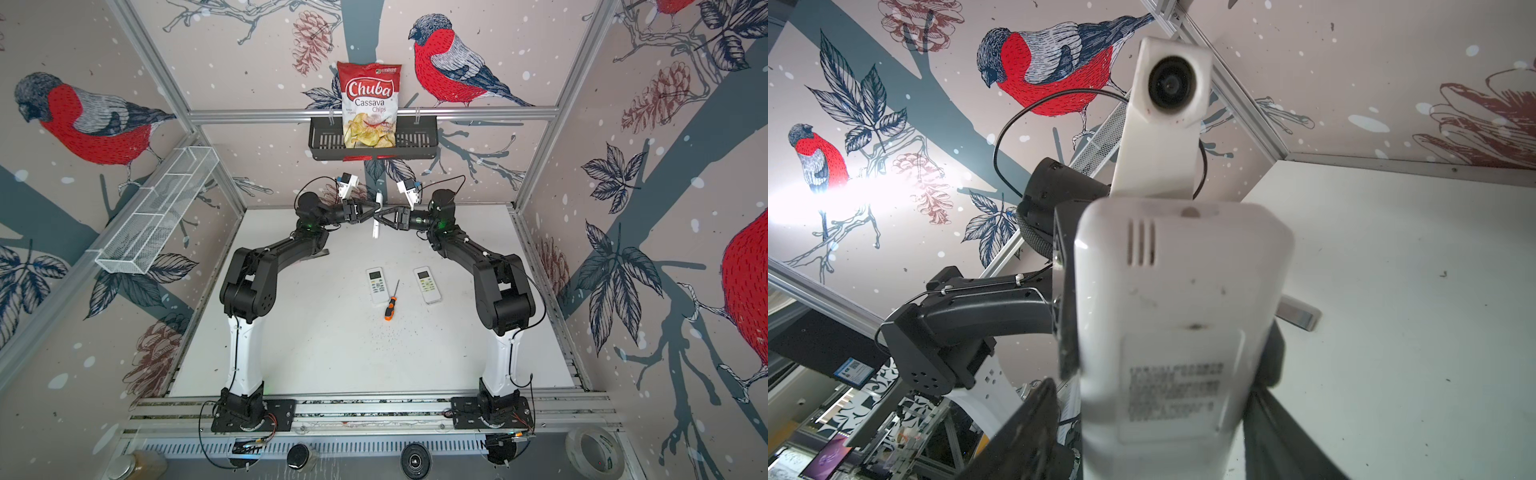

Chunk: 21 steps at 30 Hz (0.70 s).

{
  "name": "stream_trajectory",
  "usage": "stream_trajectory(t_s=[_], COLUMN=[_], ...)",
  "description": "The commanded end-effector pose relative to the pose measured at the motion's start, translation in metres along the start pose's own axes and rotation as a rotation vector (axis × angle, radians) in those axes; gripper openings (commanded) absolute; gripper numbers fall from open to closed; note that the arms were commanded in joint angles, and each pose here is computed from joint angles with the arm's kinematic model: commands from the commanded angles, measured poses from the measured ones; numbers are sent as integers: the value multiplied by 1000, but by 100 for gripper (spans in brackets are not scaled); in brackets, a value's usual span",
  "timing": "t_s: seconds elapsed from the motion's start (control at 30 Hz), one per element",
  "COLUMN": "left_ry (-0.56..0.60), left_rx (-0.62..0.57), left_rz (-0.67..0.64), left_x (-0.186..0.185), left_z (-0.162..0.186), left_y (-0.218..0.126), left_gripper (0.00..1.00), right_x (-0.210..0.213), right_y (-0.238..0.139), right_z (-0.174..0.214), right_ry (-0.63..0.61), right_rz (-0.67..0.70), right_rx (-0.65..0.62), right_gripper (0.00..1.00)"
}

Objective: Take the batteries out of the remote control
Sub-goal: 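Grasp the remote's top end with the right gripper beside the left gripper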

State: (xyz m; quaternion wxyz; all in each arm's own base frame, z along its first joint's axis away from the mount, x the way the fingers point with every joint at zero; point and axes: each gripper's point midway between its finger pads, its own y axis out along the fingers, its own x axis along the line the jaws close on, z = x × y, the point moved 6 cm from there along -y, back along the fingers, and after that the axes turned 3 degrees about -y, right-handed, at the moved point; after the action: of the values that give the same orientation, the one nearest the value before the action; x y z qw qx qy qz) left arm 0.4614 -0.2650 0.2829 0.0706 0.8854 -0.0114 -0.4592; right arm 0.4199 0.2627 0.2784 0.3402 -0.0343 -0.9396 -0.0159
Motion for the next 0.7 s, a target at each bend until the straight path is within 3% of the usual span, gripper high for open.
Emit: stream_trajectory(t_s=[0.0,0.37,0.67], left_ry=[-10,-12,-1], left_rx=[26,34,36], left_rz=[11,16,19], left_x=[-1,-1,-4], left_z=[5,8,9], left_y=[5,7,7], left_gripper=[47,48,67], right_x=[10,11,13], right_y=[3,2,1], right_z=[-3,-3,-2], right_ry=[-74,-68,-67], right_rz=[-48,-52,-58], right_rx=[2,-1,-7], right_gripper=[67,51,47])
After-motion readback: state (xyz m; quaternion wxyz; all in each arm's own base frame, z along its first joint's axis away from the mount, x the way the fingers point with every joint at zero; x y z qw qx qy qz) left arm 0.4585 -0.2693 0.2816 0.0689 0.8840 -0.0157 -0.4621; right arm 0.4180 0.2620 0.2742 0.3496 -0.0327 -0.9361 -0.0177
